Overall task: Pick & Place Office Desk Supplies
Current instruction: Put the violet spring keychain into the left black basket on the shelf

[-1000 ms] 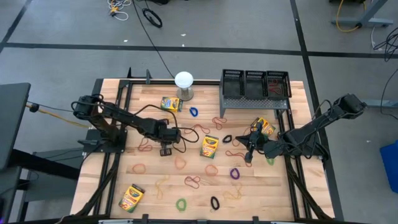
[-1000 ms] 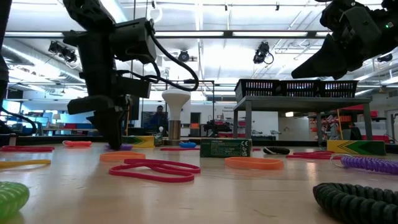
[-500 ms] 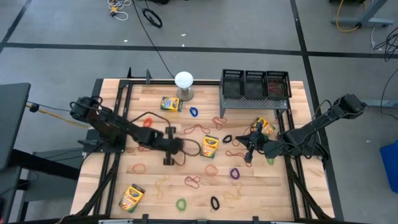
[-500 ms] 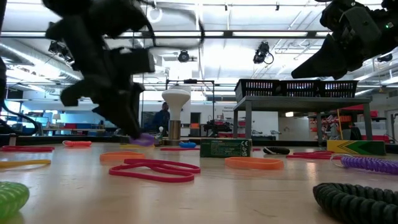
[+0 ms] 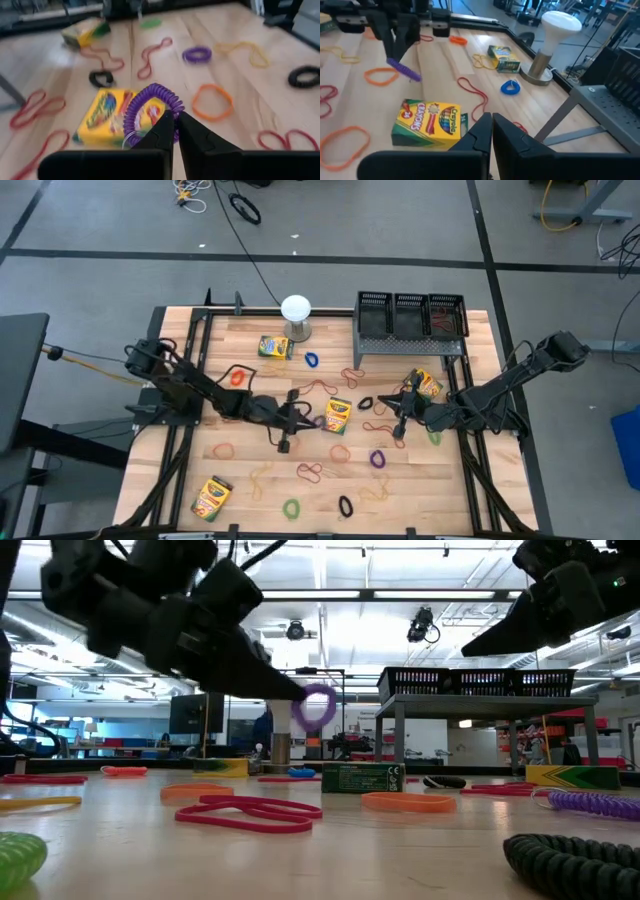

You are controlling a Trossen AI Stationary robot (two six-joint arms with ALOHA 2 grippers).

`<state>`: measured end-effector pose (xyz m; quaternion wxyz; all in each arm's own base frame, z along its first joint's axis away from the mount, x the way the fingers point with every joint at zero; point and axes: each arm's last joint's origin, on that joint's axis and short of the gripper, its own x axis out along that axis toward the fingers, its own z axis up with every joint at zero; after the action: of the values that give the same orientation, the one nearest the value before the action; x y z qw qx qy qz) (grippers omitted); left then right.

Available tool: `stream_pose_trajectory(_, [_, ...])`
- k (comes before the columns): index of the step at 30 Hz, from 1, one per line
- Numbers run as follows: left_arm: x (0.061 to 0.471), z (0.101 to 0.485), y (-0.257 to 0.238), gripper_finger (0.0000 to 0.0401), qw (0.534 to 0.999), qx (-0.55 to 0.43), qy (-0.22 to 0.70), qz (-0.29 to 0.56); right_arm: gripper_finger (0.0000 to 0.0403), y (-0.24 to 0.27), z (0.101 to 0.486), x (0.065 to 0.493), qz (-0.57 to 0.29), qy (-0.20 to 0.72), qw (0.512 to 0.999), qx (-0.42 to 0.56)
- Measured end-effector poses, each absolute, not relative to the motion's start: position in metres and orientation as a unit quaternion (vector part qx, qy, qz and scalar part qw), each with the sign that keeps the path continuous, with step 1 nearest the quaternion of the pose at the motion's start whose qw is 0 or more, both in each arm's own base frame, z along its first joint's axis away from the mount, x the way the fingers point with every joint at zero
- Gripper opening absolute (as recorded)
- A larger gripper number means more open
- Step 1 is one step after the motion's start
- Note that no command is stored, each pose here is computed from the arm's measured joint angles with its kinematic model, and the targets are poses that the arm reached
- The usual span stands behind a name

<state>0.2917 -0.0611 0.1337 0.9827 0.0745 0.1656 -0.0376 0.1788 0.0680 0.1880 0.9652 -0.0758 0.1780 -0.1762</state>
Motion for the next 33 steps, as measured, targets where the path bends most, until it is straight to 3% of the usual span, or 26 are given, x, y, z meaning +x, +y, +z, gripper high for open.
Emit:
stream_pose_trajectory(9, [0.312,0.111,-0.037,0.0018,0.993,0.052,0.028,-0.104,0.0023,0.068,0.189,0.179,-0.177,0.173,0.967,-0.063])
stream_pose_trajectory(13, [0.315,0.1,-0.03,0.0018,0.994,0.048,0.011,-0.098,0.0023,0.065,0.194,0.183,-0.18,0.153,0.969,-0.071])
stream_pose_trajectory(18, [0.328,0.097,-0.025,0.0018,0.993,0.048,-0.003,-0.105,0.0023,0.055,0.197,0.192,-0.147,0.14,0.979,-0.01])
stream_pose_trajectory(25, [0.343,0.1,-0.027,0.0018,0.99,0.061,-0.021,-0.125,0.0005,0.054,0.174,0.209,-0.127,0.197,0.97,-0.067])
stream_pose_trajectory(33, [0.343,0.099,-0.027,0.0018,0.99,0.062,-0.017,-0.125,0.0075,0.066,0.169,0.237,-0.103,0.238,0.959,-0.115])
